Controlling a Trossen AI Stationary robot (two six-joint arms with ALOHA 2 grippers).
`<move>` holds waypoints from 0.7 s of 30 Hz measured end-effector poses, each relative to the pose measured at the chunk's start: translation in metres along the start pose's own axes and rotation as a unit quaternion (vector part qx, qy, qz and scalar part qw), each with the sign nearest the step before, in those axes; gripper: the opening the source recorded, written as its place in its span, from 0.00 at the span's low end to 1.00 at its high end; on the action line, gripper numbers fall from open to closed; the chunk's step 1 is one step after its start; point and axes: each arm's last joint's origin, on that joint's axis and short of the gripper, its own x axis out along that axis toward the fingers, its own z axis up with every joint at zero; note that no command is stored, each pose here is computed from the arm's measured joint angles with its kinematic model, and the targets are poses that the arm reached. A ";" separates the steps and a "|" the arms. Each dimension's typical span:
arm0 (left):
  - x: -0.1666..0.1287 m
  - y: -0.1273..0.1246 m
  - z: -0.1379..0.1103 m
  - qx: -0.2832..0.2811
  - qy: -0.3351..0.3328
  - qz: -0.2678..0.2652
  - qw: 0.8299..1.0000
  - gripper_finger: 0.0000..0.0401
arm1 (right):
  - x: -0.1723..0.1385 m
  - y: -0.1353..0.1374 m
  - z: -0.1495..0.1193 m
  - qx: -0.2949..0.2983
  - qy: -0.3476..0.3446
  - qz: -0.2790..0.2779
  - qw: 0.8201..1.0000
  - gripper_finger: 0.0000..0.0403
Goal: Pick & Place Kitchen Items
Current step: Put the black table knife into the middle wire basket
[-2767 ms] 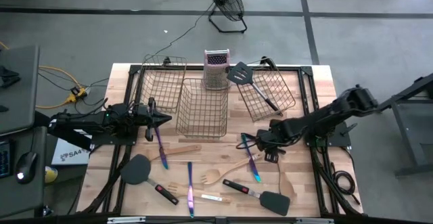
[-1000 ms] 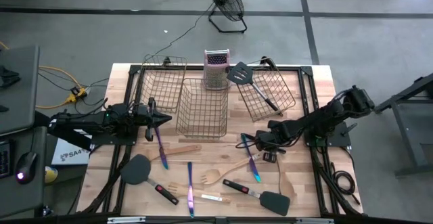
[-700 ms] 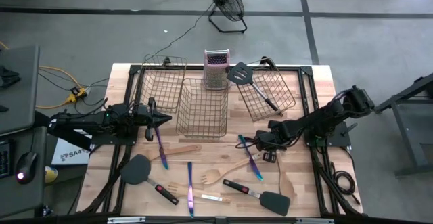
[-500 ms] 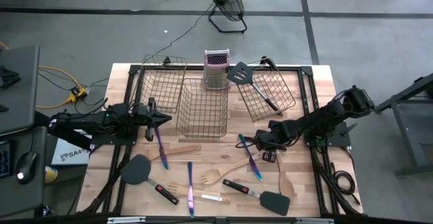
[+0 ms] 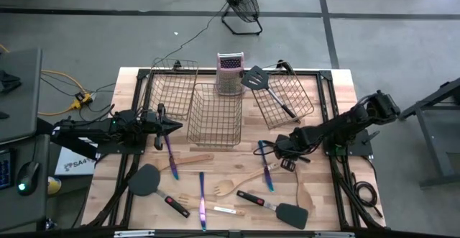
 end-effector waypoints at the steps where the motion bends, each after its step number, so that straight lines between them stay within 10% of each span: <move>1: 0.000 0.000 0.000 0.000 0.000 0.000 1.000 0.04 | 0.000 0.000 0.000 0.004 0.002 0.002 1.000 0.07; 21: 0.000 0.001 0.000 0.090 -0.002 0.017 0.996 0.04 | -0.016 0.011 0.003 0.054 0.031 0.033 0.998 0.07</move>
